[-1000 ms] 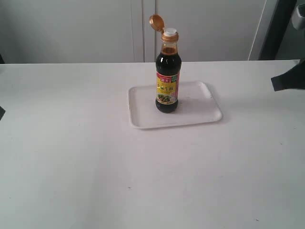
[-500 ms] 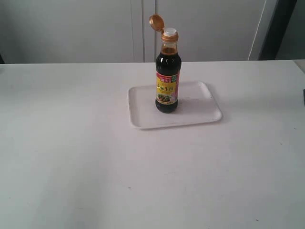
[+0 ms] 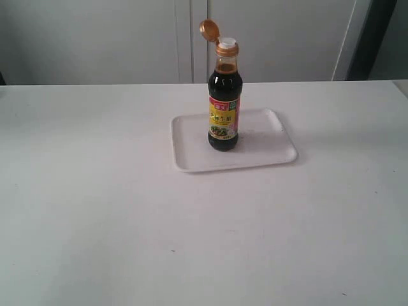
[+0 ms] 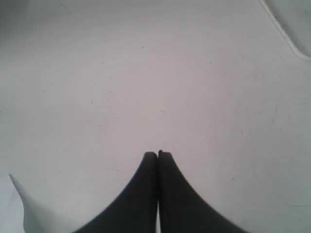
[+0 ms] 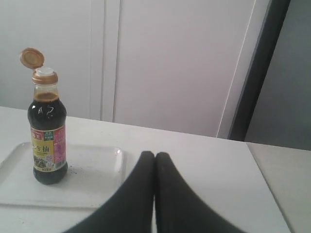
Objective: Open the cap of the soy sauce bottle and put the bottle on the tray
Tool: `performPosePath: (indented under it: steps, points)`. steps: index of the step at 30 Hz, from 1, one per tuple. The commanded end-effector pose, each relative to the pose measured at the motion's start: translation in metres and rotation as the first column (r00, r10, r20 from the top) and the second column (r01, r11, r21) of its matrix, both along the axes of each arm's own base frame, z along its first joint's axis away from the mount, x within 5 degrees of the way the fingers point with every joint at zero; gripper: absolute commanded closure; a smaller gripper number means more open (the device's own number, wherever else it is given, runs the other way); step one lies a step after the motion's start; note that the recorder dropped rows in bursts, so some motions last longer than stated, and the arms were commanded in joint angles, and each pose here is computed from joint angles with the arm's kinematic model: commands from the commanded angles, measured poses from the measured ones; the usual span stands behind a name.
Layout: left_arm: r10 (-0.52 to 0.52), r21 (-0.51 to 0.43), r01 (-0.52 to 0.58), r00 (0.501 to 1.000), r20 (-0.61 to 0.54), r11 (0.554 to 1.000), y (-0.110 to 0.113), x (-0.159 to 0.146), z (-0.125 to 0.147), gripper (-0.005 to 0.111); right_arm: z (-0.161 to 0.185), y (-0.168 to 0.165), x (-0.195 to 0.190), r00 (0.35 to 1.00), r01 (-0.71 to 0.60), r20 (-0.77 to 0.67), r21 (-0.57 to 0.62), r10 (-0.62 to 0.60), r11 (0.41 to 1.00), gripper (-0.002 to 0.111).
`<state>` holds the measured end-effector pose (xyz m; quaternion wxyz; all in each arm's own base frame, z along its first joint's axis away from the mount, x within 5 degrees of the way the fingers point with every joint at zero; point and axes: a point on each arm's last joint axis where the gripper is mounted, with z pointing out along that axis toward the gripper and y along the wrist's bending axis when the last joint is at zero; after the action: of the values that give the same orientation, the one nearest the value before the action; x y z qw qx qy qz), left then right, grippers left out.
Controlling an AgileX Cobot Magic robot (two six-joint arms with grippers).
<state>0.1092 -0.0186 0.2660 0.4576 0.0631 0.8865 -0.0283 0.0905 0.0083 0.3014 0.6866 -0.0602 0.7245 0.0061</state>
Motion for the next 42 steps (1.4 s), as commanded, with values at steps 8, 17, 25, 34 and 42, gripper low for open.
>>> performPosePath:
  steps: [8, 17, 25, 34, 42]
  points:
    - [0.0, -0.124, 0.011, 0.996, 0.093, 0.992, 0.001, -0.025, -0.015, 0.107, -0.034, -0.001, -0.022, 0.999, -0.003, 0.035, 0.01, 0.002, 1.0, 0.108]
    - [-0.001, -0.122, 0.012, 0.996, 0.093, 0.992, 0.001, -0.025, -0.015, 0.107, -0.034, -0.001, -0.022, 1.0, -0.004, 0.029, 0.009, 0.004, 1.0, 0.108]
    - [-0.101, -0.031, 0.107, 0.982, 0.157, 0.994, -0.001, -0.032, -0.014, 0.107, -0.034, -0.001, -0.022, 1.0, -0.004, 0.029, 0.009, 0.004, 1.0, 0.108]
    - [-0.012, -0.009, 0.015, 0.974, 0.228, 1.0, 0.009, -0.045, -0.037, 0.107, -0.035, -0.001, -0.022, 1.0, -0.005, 0.027, 0.009, 0.005, 1.0, 0.108]
    - [0.079, -0.021, -0.076, 0.962, 0.262, 0.997, 0.015, -0.053, -0.051, 0.107, -0.035, -0.001, -0.022, 1.0, -0.005, 0.027, 0.009, 0.005, 1.0, 0.108]
